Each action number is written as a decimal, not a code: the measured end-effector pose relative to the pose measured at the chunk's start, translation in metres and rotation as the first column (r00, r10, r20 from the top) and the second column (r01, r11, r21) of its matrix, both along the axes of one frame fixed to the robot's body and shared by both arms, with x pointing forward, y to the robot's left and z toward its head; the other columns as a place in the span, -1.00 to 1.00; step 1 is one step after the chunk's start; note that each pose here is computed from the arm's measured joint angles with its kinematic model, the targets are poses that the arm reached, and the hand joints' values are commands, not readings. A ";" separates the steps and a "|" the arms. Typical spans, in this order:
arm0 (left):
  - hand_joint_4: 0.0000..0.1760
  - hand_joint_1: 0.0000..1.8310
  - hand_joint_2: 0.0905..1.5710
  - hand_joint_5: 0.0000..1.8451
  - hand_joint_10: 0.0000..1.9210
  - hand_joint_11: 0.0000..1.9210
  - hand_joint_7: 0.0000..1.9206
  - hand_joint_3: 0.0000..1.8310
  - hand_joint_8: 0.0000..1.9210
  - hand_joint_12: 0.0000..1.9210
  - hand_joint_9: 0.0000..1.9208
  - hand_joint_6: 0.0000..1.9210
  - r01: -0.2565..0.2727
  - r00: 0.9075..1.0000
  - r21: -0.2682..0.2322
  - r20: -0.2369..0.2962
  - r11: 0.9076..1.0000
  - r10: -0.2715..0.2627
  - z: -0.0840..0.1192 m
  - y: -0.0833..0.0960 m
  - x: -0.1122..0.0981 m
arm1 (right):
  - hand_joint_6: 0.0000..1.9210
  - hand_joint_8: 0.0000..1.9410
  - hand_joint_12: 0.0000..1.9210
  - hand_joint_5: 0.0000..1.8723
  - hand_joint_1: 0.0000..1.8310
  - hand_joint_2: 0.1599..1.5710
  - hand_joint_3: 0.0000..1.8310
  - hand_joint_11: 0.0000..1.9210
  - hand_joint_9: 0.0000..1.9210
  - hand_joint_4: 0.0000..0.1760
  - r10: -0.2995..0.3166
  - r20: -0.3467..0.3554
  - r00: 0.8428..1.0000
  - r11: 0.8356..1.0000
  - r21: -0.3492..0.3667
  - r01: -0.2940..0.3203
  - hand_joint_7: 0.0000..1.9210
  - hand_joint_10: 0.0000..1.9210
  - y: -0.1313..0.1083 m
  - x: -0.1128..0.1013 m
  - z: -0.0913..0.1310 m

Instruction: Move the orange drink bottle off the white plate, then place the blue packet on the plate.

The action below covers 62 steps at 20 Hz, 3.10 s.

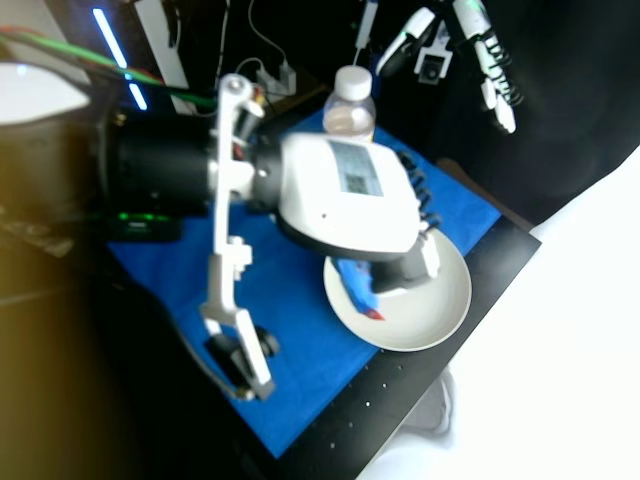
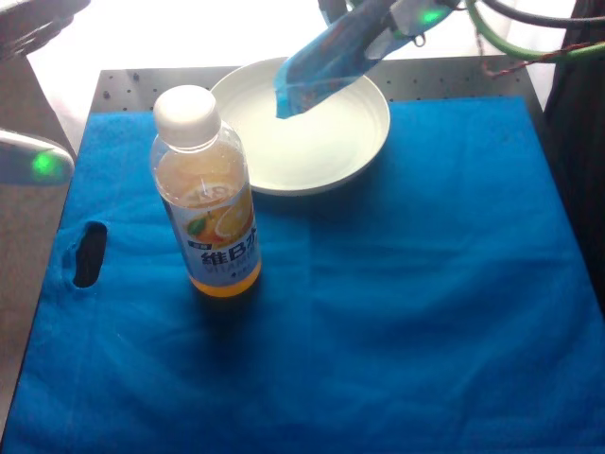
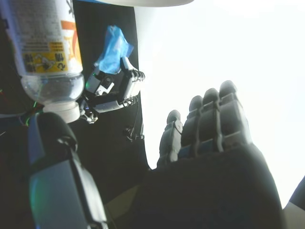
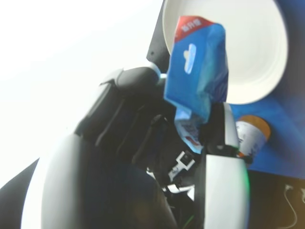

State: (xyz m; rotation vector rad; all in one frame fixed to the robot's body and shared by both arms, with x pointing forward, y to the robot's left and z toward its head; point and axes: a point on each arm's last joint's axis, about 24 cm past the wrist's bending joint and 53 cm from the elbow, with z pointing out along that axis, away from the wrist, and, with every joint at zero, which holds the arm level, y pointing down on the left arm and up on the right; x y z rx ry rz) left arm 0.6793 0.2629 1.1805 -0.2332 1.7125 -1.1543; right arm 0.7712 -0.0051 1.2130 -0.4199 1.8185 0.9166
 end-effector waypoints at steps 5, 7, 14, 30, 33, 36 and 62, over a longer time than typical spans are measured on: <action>1.00 -0.19 -0.09 -1.00 -1.00 -1.00 -1.00 -0.99 -1.00 -1.00 -1.00 -1.00 0.039 0.999 -0.018 -0.003 0.999 -0.039 -0.006 -0.015 -0.003 | -0.14 0.14 0.36 0.06 0.35 0.36 -1.00 -0.22 0.13 -1.00 0.011 -0.028 1.000 1.000 -0.014 -0.012 0.04 -0.57 0.026 0.002 -0.022; 1.00 -0.19 -0.09 -1.00 -1.00 -1.00 -1.00 -0.99 -1.00 -1.00 -1.00 -1.00 0.042 0.999 -0.030 0.014 0.999 -0.041 0.001 -0.016 -0.001 | -0.22 0.17 0.40 0.10 0.36 0.35 -1.00 -0.23 0.12 -1.00 0.006 -0.051 0.999 1.000 -0.003 -0.006 0.02 -0.53 0.028 0.003 -0.030; 1.00 -0.18 -0.09 -1.00 -1.00 -1.00 -1.00 -1.00 -1.00 -1.00 -1.00 -1.00 0.055 0.998 -0.041 0.023 0.998 -0.054 0.003 -0.021 -0.002 | -0.13 -0.08 0.07 0.10 0.50 0.33 -1.00 -0.26 -0.03 -1.00 -0.035 -0.097 0.995 0.999 -0.025 0.033 0.02 0.23 0.021 0.009 -0.063; 1.00 -0.24 -0.10 -1.00 -1.00 -1.00 -1.00 -1.00 -1.00 -1.00 -1.00 -1.00 0.061 0.998 -0.054 0.029 0.997 -0.060 0.005 -0.022 -0.003 | -1.00 -0.99 0.14 -0.49 0.06 -0.12 -1.00 -0.56 -0.19 -0.85 -0.039 -0.136 0.990 0.999 -0.026 0.036 -0.20 -0.91 0.020 0.007 -0.082; 1.00 -0.20 -0.10 -1.00 -1.00 -1.00 -1.00 -1.00 -1.00 -1.00 -1.00 -1.00 0.061 0.998 -0.054 0.029 0.997 -0.060 0.005 -0.022 -0.003 | -1.00 -1.00 0.06 -0.78 0.01 -0.30 -1.00 -0.84 -0.49 0.54 -0.032 -0.144 0.989 0.999 -0.014 0.030 -0.57 -1.00 0.022 0.005 -0.082; 1.00 -0.19 -0.11 -1.00 -1.00 -1.00 -1.00 -1.00 -1.00 -1.00 -1.00 -1.00 0.061 0.998 -0.054 0.029 0.997 -0.060 0.005 -0.022 -0.003 | -1.00 -0.99 -0.46 -1.00 -0.18 -0.49 -1.00 -1.00 -0.89 1.00 -0.023 -0.156 0.987 1.000 0.004 0.024 -0.91 -0.99 0.024 0.003 -0.080; 0.03 -0.72 0.51 -0.86 -1.00 -1.00 -1.00 -0.99 -1.00 -1.00 -1.00 -0.99 0.151 0.942 -0.160 0.322 0.976 -0.093 0.095 -0.022 -0.071 | -1.00 -1.00 -1.00 -1.00 -0.28 -0.22 -0.98 -1.00 -1.00 1.00 -0.050 0.095 0.994 0.678 0.734 -0.036 -1.00 -1.00 -0.134 -0.096 0.090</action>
